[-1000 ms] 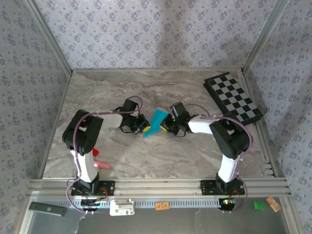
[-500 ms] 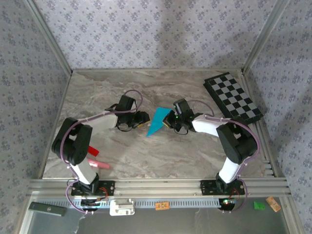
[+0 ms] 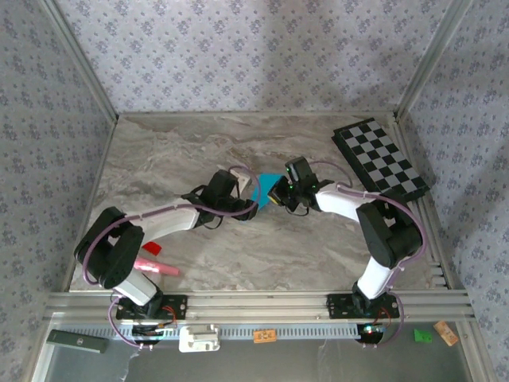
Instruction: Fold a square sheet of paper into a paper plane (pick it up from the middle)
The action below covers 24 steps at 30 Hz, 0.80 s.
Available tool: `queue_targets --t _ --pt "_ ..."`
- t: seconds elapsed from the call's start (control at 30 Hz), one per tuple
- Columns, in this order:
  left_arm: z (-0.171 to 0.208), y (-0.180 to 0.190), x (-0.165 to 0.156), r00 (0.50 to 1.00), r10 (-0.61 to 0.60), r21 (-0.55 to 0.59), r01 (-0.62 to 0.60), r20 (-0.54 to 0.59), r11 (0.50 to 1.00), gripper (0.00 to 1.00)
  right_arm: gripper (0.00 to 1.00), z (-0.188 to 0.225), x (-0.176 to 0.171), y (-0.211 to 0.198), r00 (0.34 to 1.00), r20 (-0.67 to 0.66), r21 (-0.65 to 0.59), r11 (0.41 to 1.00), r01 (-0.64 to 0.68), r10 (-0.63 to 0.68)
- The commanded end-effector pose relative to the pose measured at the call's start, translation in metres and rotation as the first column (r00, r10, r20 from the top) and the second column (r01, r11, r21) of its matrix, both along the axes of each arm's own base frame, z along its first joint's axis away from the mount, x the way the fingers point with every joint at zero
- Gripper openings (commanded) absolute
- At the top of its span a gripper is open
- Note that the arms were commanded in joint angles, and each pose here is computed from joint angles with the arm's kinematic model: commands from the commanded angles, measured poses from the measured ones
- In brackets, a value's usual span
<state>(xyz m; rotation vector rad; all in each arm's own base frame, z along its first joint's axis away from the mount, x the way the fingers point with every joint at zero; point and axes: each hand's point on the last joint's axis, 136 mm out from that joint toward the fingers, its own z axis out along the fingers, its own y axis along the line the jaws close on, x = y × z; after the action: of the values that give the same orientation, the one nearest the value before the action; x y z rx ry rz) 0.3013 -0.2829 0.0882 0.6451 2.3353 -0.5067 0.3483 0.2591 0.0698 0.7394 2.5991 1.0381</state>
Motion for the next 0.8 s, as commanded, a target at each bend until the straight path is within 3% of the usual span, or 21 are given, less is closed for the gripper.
queue_targets --t 0.0,0.13,0.3,0.53,0.77 --pt "0.015 -0.006 0.01 0.977 -0.097 0.084 0.082 0.188 0.993 0.71 0.0 0.019 0.003 -0.001 1.0 -0.005 0.023 0.999 0.022 -0.022" --pt "0.009 -0.02 0.001 0.942 -0.223 0.135 0.195 0.249 0.972 0.7 0.0 0.021 0.003 0.0 1.0 -0.016 0.031 0.999 0.022 -0.021" --pt "-0.002 -0.034 -0.004 0.911 -0.336 0.169 0.301 0.239 0.938 0.64 0.0 0.02 0.003 0.0 0.999 -0.027 0.044 0.999 0.025 -0.024" --pt "-0.014 -0.048 -0.002 0.881 -0.403 0.189 0.364 0.248 0.912 0.59 0.0 0.019 0.002 0.001 0.998 -0.048 0.061 0.998 0.029 -0.026" --pt "-0.026 -0.049 0.003 0.873 -0.414 0.216 0.365 0.257 0.905 0.47 0.01 0.016 -0.001 -0.001 0.997 -0.072 0.059 0.998 0.035 -0.031"
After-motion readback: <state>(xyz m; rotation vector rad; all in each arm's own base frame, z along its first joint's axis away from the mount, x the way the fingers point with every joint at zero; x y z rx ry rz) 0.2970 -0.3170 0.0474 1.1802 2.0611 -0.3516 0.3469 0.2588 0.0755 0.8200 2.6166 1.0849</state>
